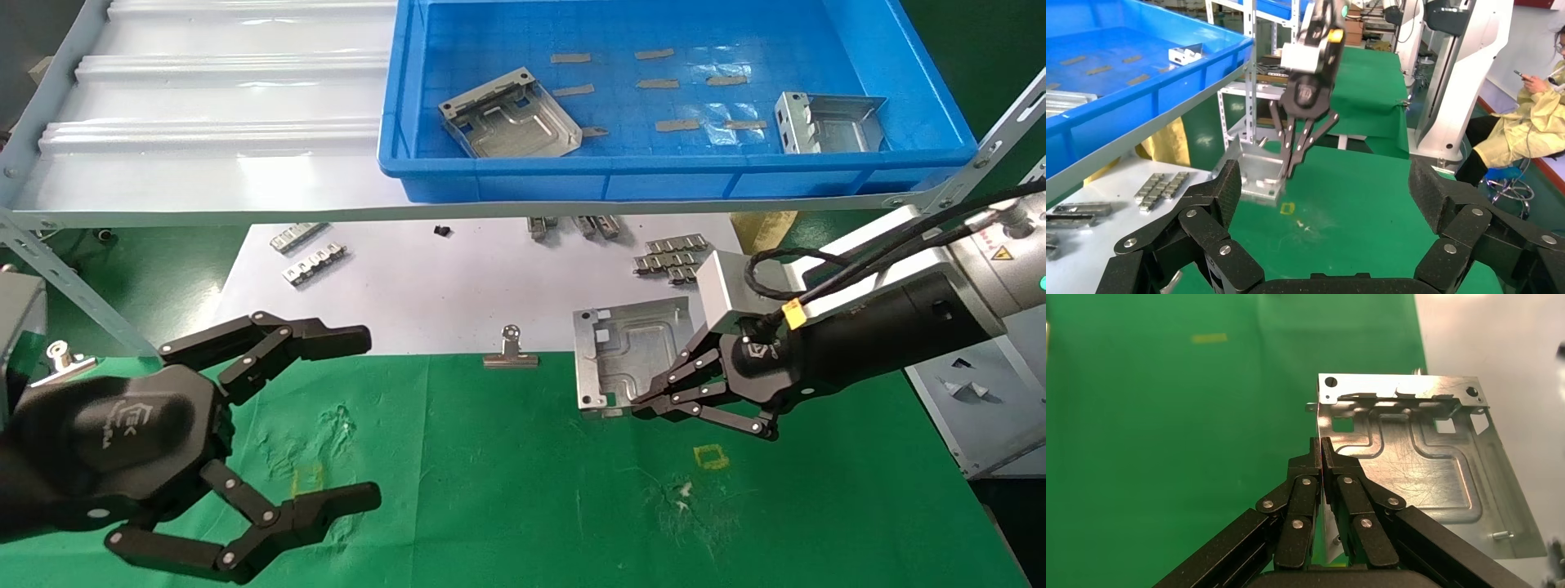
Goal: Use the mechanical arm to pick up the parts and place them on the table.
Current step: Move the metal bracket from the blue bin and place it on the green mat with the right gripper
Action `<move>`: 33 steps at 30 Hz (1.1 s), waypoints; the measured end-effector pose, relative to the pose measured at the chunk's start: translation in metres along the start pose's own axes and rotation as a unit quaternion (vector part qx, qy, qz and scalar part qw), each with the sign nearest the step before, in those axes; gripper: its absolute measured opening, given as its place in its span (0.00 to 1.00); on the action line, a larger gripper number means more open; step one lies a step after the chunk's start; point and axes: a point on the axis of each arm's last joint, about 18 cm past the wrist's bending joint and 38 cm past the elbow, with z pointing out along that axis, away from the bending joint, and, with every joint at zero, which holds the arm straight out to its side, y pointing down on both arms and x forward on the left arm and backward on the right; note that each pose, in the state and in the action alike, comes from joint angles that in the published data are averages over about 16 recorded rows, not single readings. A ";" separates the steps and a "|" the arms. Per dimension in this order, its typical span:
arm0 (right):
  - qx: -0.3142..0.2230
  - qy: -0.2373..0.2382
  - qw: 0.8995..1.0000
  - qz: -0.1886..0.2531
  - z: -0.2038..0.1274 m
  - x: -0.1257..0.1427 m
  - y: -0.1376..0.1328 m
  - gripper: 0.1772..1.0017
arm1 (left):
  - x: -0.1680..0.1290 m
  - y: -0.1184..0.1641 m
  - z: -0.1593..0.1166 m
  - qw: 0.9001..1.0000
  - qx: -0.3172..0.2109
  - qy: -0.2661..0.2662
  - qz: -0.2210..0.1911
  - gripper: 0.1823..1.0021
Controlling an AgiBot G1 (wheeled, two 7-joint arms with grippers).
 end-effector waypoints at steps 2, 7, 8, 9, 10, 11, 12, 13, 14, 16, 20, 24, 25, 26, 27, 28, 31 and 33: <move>-0.022 -0.011 1.000 0.000 0.009 -0.001 0.012 0.02 | 0.000 0.000 0.000 1.000 0.000 0.000 0.000 1.00; -0.074 -0.036 0.997 0.000 0.027 -0.004 0.039 0.02 | 0.000 0.000 0.000 1.000 0.000 0.000 0.000 1.00; -0.083 -0.041 0.996 0.000 0.030 -0.005 0.044 0.02 | 0.000 0.000 0.000 1.000 0.000 0.000 0.000 1.00; -0.092 -0.046 0.995 -0.001 0.033 -0.006 0.049 0.02 | 0.000 0.000 0.000 1.000 0.000 0.000 0.000 1.00; -0.101 -0.050 0.994 -0.002 0.036 -0.007 0.054 0.02 | 0.000 0.000 0.000 1.000 0.000 0.000 0.000 1.00; -0.109 -0.055 0.992 -0.002 0.039 -0.008 0.059 0.02 | 0.000 0.000 0.000 1.000 0.000 0.000 0.000 1.00; -0.118 -0.059 0.991 -0.003 0.041 -0.009 0.063 0.02 | 0.000 0.000 0.000 1.000 0.000 0.000 0.000 1.00; -0.126 -0.063 0.990 -0.004 0.043 -0.010 0.067 0.02 | 0.000 0.000 0.000 1.000 0.000 0.000 0.000 1.00; -0.133 -0.067 0.989 -0.005 0.045 -0.010 0.071 0.02 | 0.000 0.000 0.000 1.000 0.000 0.000 0.000 1.00; -0.146 -0.073 0.986 -0.007 0.048 -0.011 0.078 0.02 | 0.000 0.000 0.000 1.000 0.000 0.000 0.000 1.00; -0.165 -0.078 0.983 -0.011 0.053 -0.011 0.088 0.02 | 0.000 0.000 0.000 1.000 0.000 0.000 0.000 1.00; -0.174 -0.075 0.982 -0.014 0.055 -0.009 0.095 0.02 | 0.000 0.000 0.000 1.000 0.000 0.000 0.000 1.00; -0.176 -0.073 0.982 -0.014 0.056 -0.008 0.096 0.02 | 0.000 0.000 0.000 1.000 0.000 0.000 0.000 1.00; -0.178 -0.071 0.981 -0.015 0.057 -0.007 0.097 0.02 | 0.000 0.000 0.000 1.000 0.000 0.000 0.000 1.00; -0.179 -0.069 0.981 -0.016 0.058 -0.006 0.099 0.02 | 0.000 0.000 0.000 1.000 0.000 0.000 0.000 1.00; -0.180 -0.068 0.981 -0.016 0.058 -0.006 0.100 0.02 | 0.000 0.000 0.000 1.000 0.000 0.000 0.000 1.00; -0.184 -0.063 0.981 -0.018 0.061 -0.004 0.104 0.02 | 0.000 0.000 0.000 1.000 0.000 0.000 0.000 1.00; -0.186 -0.061 0.980 -0.019 0.063 -0.003 0.106 0.02 | 0.000 0.000 0.000 1.000 0.000 0.000 0.000 1.00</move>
